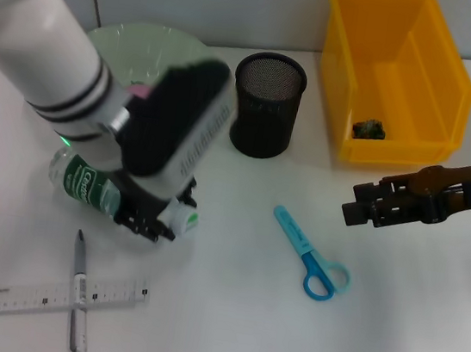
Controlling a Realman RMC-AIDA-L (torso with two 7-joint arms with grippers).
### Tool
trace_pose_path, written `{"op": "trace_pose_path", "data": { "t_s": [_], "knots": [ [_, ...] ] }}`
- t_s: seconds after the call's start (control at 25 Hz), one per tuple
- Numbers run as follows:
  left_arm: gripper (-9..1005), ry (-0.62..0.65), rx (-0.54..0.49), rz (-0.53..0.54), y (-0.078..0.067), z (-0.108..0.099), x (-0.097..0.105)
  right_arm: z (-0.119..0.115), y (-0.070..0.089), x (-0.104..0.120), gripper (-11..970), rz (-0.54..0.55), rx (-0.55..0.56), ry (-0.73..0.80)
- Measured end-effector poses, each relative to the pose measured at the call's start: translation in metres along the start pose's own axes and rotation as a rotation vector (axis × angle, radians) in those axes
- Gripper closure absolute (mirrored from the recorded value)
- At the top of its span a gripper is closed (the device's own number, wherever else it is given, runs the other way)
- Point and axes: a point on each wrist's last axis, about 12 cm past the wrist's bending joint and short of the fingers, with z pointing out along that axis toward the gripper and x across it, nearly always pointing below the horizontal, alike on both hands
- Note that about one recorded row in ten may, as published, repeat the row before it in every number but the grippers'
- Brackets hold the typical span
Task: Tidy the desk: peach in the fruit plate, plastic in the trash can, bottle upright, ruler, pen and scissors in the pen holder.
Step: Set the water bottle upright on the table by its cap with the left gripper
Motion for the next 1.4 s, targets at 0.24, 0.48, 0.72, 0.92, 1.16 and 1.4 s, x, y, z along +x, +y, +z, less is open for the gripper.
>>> {"op": "trace_pose_path", "data": {
  "t_s": [0.24, 0.48, 0.72, 0.92, 1.16, 1.4],
  "knots": [
    [558, -0.083, -0.06, -0.119, -0.004, -0.011, 0.015, 0.0, 0.001, 0.0, 226, 0.004, -0.008, 0.003],
    [558, -0.143, -0.136, -0.279, -0.014, -0.024, 0.037, -0.001, 0.0, 0.003, 226, 0.013, -0.001, 0.001],
    [557, -0.19, -0.211, -0.373, -0.019, -0.04, 0.05, -0.001, -0.001, 0.004, 226, 0.017, 0.004, 0.002],
    [557, -0.24, -0.285, -0.462, -0.025, -0.054, 0.063, -0.001, -0.001, 0.004, 226, 0.019, 0.005, 0.002],
    [557, -0.349, -0.356, -0.587, -0.036, -0.076, 0.082, -0.001, -0.001, 0.004, 226, 0.037, 0.007, 0.005],
    [557, -0.387, -0.371, -0.655, -0.045, -0.085, 0.092, -0.002, -0.001, 0.007, 226, 0.045, 0.009, 0.004]
  ]
}}
